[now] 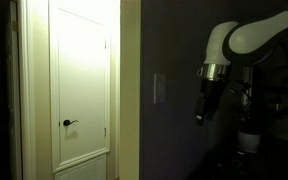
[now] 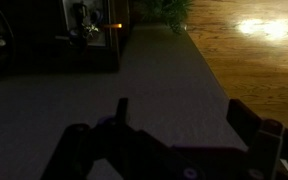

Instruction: Turn on the light

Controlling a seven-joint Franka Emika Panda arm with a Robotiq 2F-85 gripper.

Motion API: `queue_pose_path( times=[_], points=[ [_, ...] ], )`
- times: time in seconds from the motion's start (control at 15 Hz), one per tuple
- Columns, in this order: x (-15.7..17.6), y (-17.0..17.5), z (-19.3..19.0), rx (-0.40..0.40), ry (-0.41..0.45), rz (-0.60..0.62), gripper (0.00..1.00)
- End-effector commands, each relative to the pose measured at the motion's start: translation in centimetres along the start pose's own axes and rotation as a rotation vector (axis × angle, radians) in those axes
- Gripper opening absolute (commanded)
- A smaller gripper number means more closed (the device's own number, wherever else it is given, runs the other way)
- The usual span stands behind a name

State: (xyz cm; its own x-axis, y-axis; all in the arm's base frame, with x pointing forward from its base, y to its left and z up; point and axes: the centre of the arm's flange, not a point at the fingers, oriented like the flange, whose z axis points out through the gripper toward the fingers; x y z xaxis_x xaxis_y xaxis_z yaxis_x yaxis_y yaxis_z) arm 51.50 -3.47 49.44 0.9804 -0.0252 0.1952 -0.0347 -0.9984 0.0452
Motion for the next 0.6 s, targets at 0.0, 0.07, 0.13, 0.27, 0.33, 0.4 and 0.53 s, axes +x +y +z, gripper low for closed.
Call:
queue_pose_path(
  times=[0.0,0.07,0.13,0.27,0.33,0.4,0.53],
  points=[
    [0.3,-0.1,0.0,0.0,0.002,-0.002,1.0],
    [0.4,-0.1,0.0,0.0,0.003,-0.002,1.0],
    [0.5,-0.1,0.0,0.0,0.003,-0.002,1.0],
    [0.5,-0.1,0.0,0.0,0.003,-0.002,1.0],
    [0.7,-0.4,0.1,0.008,0.009,-0.003,1.0],
    [1.4,-1.2,0.0,0.025,0.032,0.001,1.0],
    [2.3,-2.2,-0.6,0.042,0.06,-0.002,1.0]
  ],
)
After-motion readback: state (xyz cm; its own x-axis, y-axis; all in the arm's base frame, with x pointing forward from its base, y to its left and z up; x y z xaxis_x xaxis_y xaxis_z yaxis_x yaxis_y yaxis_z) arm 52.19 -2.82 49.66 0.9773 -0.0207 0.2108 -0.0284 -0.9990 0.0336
